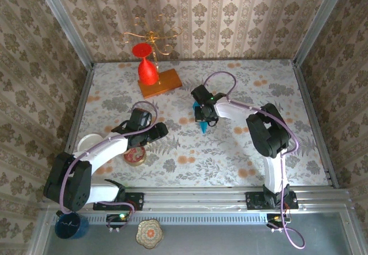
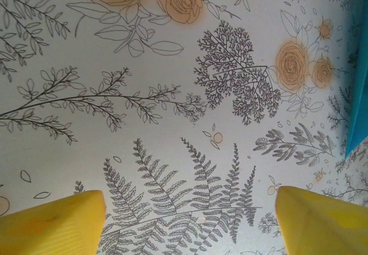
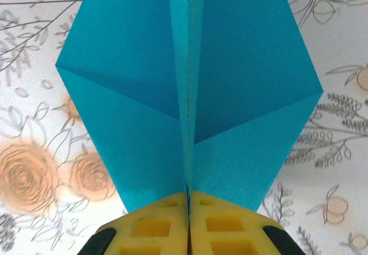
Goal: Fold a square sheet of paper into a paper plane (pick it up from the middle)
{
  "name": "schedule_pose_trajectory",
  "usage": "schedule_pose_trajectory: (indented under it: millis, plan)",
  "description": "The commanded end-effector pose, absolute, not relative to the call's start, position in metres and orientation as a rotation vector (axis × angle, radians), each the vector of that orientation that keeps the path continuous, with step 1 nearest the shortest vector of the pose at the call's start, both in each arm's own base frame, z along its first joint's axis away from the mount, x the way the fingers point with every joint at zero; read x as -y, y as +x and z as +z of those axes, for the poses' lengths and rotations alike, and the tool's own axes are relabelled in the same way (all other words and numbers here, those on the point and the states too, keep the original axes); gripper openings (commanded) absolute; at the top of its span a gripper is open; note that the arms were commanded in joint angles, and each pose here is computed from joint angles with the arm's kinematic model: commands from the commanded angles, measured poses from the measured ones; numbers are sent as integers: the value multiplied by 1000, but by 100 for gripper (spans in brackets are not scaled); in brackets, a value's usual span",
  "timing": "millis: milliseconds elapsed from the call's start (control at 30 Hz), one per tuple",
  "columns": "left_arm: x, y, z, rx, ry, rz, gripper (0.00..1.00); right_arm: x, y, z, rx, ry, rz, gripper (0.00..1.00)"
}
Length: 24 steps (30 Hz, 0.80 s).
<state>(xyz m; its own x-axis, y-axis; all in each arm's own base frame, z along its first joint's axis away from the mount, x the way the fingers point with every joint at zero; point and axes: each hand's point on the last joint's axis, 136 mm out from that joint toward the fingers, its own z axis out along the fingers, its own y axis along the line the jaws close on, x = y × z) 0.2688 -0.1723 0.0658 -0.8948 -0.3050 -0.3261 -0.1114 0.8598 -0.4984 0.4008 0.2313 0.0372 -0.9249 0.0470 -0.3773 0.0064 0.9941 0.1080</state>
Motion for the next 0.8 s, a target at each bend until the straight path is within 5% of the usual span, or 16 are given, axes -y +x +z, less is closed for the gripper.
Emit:
schedule_pose_trajectory:
  millis: [0,167,767]
  plan:
    - [160,264,63,-2640,-311,-616,83,-227,406,31,-2779,-9,105,12]
    - [156,265,65,-2639,-308,-589,95,-226,403,17,-2828,-26,85,18]
    - [158,270,71,-2631,-278,-594,98,-206,394,-15,-2879,-48,-123,36]
